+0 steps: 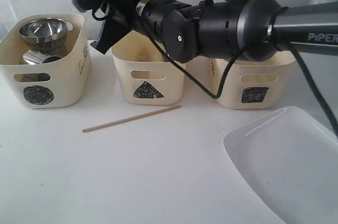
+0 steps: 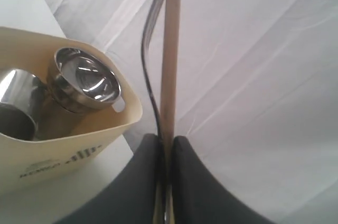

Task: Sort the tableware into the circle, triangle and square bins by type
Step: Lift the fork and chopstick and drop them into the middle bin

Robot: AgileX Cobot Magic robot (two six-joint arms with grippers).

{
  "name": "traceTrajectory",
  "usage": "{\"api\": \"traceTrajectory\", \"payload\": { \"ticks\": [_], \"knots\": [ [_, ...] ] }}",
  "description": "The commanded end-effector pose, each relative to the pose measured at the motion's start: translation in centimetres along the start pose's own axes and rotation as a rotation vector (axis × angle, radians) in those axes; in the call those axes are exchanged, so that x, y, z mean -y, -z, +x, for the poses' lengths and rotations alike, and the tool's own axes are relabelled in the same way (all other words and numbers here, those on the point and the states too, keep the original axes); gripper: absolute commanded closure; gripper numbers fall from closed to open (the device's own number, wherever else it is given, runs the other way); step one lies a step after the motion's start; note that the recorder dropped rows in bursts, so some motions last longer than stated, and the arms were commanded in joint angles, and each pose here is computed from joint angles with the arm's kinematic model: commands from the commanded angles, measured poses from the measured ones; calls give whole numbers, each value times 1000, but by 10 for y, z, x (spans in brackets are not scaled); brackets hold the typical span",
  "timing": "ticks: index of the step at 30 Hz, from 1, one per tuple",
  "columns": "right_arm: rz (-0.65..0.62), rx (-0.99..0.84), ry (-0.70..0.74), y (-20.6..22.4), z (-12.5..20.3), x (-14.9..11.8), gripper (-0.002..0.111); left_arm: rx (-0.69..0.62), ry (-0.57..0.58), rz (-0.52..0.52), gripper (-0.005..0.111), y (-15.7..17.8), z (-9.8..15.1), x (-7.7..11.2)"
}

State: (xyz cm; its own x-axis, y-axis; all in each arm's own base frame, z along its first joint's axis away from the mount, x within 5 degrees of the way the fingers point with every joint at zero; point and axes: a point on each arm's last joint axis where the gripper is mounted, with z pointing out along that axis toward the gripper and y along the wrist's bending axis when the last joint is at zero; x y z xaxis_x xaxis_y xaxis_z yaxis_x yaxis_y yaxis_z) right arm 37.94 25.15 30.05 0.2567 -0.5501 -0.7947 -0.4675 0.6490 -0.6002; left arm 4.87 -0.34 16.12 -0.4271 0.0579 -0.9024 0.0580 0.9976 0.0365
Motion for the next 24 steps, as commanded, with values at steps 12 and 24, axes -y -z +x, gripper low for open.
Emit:
{"api": "traceTrajectory", "payload": {
  "ticks": [12, 24],
  "knots": [
    [247, 67, -227, -22, 49, 18, 108, -14, 2, 8, 107, -1, 3, 1],
    [324, 45, -365, -43, 99, 30, 108, -14, 2, 8, 107, -1, 3, 1]
  ]
}}
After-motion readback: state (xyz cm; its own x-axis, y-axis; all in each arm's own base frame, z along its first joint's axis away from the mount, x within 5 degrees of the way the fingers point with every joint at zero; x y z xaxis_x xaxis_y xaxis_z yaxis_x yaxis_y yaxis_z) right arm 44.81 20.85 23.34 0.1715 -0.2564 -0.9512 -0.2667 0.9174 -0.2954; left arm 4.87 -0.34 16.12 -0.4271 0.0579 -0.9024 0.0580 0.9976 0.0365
